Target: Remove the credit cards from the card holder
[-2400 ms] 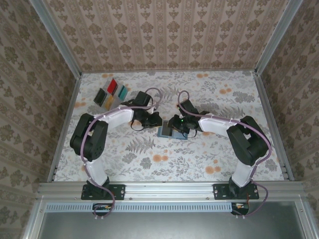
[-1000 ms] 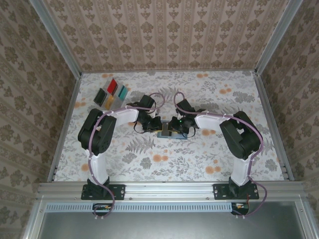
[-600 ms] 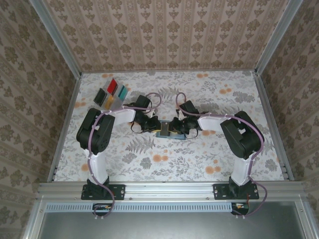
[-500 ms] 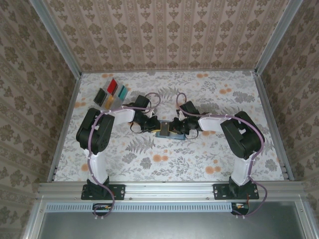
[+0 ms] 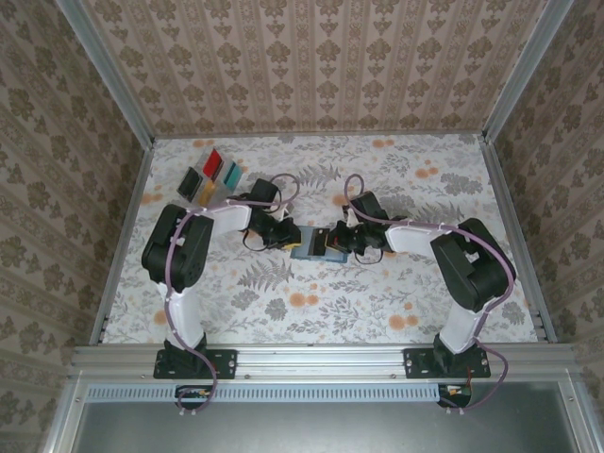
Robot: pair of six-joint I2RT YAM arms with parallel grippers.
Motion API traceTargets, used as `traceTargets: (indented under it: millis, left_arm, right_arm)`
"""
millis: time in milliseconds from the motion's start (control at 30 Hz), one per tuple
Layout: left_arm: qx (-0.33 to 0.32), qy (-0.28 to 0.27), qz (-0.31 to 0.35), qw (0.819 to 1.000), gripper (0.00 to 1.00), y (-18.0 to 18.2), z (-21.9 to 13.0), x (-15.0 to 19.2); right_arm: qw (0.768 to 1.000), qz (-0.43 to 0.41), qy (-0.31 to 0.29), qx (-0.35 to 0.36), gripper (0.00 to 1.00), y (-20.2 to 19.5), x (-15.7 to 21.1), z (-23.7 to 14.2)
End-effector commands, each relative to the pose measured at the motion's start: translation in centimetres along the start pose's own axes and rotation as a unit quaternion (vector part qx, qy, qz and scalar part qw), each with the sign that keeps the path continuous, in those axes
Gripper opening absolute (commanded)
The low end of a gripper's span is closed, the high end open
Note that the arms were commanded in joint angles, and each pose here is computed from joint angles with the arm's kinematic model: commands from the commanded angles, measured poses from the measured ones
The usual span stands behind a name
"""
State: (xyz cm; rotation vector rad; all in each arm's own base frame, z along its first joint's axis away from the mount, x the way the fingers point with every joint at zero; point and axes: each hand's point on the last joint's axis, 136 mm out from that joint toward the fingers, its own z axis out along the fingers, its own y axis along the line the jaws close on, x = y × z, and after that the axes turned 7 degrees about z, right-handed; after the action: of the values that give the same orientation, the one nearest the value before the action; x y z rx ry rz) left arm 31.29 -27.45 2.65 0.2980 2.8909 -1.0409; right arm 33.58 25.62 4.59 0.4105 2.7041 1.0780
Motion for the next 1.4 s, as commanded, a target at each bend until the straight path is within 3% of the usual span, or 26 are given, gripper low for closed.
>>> traceTargets:
  millis: [0,367,633,1033,1367]
  left_arm:
    - [-0.007,0.007,0.007,1.0,0.17,0.2,-0.6,0.6]
    - [-0.002,-0.036,0.042,0.998,0.16,-2.7,-3.4,-1.0]
    - [0.005,-0.008,0.053,0.999,0.15,-4.2,-0.3,-0.7]
    - [-0.114,0.034,0.05,0.992,0.1,-0.2,1.9,1.0]
    - [-0.114,0.056,0.046,0.991,0.1,0.4,3.2,2.1]
  right_arm:
    - [1.0,0.012,-0.003,0.0,0.01,0.0,0.1,-0.5]
    - [0.999,0.028,0.016,0.021,0.04,-1.4,0.3,1.1]
    - [0.999,0.034,0.013,0.037,0.15,-2.1,0.2,1.3]
    - [0.997,0.045,0.011,0.068,0.24,-3.4,0.4,1.4]
    - [0.999,0.038,0.017,0.027,0.22,-1.7,0.3,1.9]
